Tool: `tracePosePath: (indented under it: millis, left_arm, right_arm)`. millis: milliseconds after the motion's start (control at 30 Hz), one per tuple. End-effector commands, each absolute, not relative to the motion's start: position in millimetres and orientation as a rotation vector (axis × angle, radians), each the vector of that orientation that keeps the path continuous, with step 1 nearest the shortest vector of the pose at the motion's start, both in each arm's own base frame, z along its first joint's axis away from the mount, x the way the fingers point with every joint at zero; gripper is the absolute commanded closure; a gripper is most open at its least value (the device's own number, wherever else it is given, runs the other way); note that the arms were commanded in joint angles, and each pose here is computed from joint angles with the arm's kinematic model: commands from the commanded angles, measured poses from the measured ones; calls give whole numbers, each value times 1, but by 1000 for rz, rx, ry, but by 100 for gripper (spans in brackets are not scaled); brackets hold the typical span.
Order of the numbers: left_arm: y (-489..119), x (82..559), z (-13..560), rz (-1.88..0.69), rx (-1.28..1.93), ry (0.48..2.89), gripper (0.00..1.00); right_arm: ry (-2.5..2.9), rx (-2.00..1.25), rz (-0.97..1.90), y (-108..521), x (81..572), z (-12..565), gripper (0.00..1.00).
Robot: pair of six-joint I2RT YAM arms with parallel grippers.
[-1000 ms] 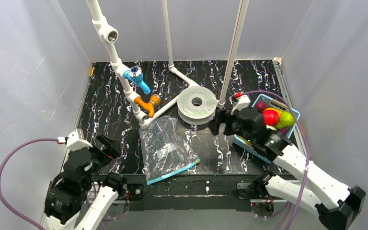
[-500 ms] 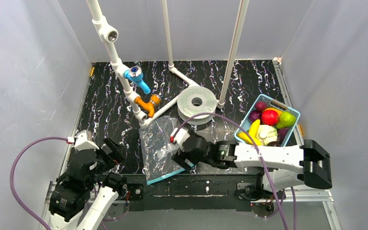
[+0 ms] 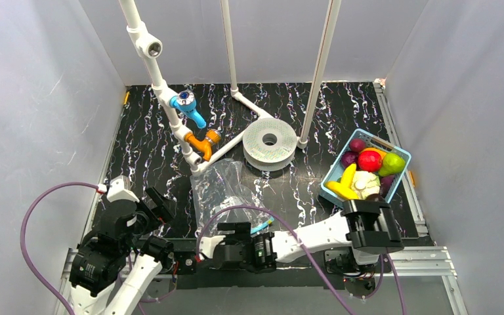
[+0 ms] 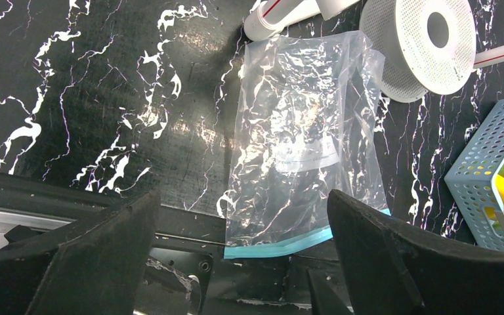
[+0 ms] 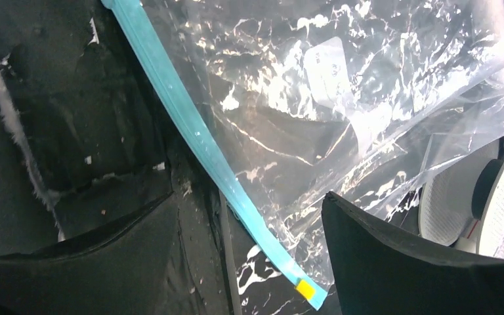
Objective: Place the food in the zip-top bag and seal the zipper
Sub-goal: Pick up the zipper food storage bag at the center of the board.
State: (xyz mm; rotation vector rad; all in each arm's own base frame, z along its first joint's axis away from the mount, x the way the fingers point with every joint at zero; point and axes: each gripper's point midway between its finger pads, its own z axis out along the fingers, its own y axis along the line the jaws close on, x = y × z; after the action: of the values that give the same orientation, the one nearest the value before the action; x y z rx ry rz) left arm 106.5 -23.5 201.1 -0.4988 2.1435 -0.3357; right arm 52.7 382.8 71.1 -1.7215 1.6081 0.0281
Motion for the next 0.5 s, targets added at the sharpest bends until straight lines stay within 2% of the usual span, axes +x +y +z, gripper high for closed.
tracePosePath:
  millis: [0, 333, 433, 467]
  left_arm:
    - [-22, 100, 195, -331, -505, 2165, 2]
    - [-23, 101, 195, -328, -503, 2174, 2]
    - [-23, 101, 194, -330, -504, 2174, 2]
    - [-23, 101, 195, -331, -504, 2173, 2]
  right_arm:
    - [1514, -1607, -2, 414, 64, 92, 15]
    - [1403, -1675, -70, 432, 68, 66, 17]
    - [1394, -1626, -89, 436, 74, 66, 24]
    - [1396, -1612, -92, 435, 76, 66, 29]
